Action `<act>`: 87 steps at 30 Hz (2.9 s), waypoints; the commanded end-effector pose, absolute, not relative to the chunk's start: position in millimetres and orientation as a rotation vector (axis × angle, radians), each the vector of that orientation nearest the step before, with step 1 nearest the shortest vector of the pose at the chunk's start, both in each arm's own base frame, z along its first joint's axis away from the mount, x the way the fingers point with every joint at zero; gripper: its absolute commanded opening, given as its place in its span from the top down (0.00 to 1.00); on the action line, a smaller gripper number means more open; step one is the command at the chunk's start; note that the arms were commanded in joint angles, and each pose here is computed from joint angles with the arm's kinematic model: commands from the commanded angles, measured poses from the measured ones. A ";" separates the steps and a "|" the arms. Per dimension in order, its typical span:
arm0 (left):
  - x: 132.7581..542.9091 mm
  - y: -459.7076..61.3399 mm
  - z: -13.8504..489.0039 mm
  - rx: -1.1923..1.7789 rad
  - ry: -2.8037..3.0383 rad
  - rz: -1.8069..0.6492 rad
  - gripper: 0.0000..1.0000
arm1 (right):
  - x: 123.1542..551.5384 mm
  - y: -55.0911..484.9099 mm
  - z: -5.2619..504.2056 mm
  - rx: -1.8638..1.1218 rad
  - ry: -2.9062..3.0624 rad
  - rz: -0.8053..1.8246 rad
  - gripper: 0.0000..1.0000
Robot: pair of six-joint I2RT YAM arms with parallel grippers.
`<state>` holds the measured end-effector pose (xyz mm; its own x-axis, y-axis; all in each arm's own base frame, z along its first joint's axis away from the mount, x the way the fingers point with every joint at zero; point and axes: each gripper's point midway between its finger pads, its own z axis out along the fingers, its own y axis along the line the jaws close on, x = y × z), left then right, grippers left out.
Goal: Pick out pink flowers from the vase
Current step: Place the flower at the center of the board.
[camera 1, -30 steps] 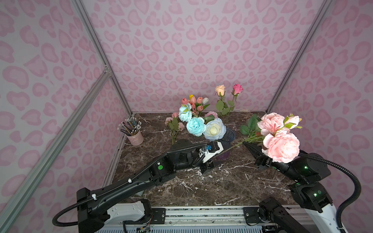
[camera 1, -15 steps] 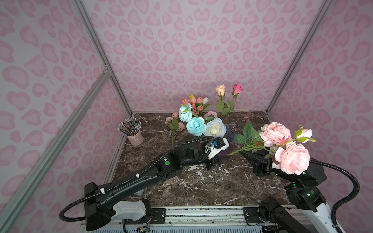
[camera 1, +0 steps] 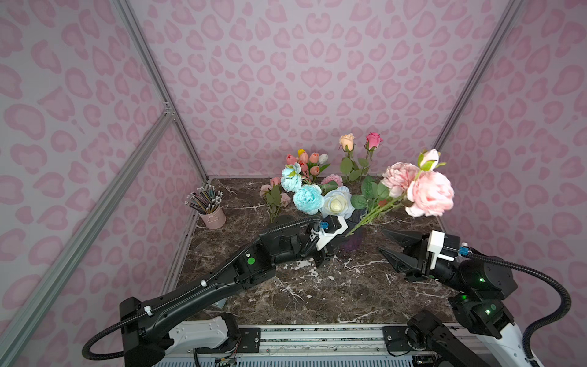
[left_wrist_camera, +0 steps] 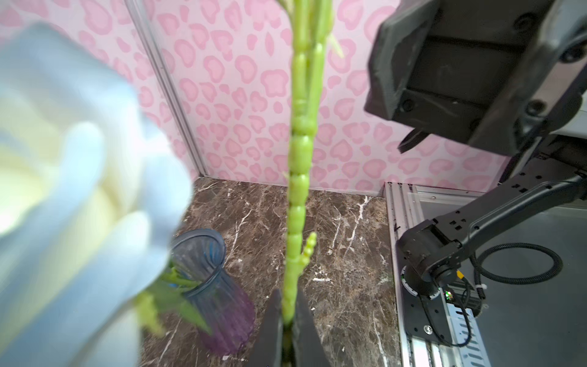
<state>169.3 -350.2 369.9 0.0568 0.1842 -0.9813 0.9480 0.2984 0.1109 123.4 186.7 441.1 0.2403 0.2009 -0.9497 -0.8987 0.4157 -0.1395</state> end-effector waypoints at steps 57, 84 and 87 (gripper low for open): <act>409.8 -76.1 69.5 -0.214 2.574 -0.438 0.96 | 163.0 162.6 429.9 -0.499 1.110 0.827 0.53; 389.6 -71.8 23.0 -0.327 2.729 -0.415 0.79 | 161.6 161.8 421.4 -0.508 1.122 0.817 0.53; 388.7 -69.6 31.1 -0.336 2.711 -0.404 0.74 | 162.2 160.5 421.3 -0.499 1.122 0.814 0.53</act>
<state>390.1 -72.4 23.8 -0.9068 -0.2725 -0.3216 -0.1638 0.9308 -0.3269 161.1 162.8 420.7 0.1876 0.3122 -0.9313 -0.7922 0.6086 0.0444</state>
